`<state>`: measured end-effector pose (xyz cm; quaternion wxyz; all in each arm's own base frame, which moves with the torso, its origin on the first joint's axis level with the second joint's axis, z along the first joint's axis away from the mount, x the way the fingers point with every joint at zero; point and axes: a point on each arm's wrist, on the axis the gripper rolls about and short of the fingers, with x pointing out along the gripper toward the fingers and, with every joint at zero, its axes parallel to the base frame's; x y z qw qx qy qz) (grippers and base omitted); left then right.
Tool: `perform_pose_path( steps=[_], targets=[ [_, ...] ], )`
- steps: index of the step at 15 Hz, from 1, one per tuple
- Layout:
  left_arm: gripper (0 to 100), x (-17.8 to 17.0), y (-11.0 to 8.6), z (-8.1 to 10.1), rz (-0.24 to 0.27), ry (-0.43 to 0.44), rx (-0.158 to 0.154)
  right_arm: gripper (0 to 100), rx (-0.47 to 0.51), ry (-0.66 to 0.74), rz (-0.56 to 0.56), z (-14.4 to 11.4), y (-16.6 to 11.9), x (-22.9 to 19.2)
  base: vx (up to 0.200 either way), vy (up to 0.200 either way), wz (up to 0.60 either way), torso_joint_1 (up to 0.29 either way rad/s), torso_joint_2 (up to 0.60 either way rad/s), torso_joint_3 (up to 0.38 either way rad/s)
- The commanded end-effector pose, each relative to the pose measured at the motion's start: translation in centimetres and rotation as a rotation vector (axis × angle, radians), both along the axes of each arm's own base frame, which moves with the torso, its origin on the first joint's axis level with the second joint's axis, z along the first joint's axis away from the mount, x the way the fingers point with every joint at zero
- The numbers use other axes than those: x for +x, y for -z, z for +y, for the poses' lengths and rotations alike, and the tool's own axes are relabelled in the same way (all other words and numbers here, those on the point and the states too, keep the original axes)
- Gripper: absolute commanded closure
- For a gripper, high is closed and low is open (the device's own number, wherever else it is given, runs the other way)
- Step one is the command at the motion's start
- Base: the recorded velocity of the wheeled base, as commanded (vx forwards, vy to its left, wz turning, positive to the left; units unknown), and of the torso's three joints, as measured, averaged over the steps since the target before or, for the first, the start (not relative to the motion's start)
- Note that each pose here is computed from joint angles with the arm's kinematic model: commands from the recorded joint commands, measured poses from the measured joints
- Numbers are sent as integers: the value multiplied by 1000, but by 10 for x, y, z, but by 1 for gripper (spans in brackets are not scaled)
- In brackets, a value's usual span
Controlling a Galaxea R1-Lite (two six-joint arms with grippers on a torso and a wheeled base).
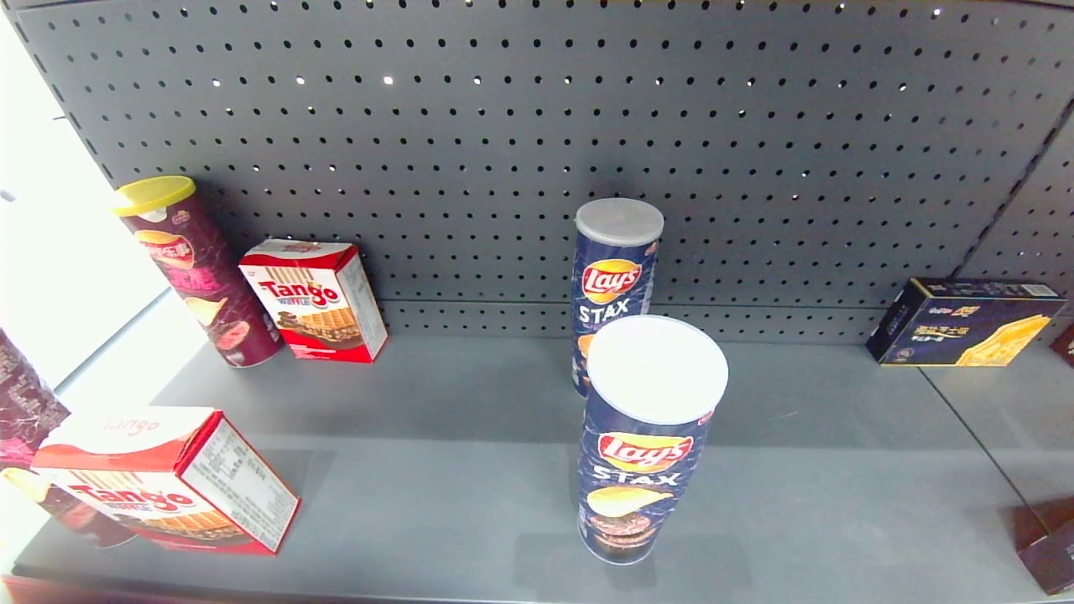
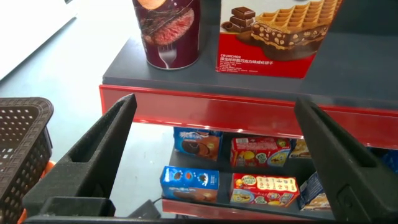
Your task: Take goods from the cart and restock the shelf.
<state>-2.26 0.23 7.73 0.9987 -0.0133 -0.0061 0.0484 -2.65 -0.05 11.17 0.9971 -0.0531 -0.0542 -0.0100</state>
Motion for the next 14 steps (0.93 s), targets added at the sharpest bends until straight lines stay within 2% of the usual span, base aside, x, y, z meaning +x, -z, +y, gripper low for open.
perform_pose_path(
  steps=[1,3,7,14],
  targets=[
    [0,0,0,0,0,-1,-1,0,38,25,39,-1,29,3,0,0,0,0,0,0],
    [0,0,0,0,2,0,0,0,96,23,103,-1,36,4,0,0,0,0,0,0],
    [0,0,0,0,2,0,0,0,78,-28,112,1,36,4,0,0,0,0,0,0],
    [0,0,0,0,2,-1,0,0,92,-21,112,0,36,4,0,0,0,0,0,0]
  ],
)
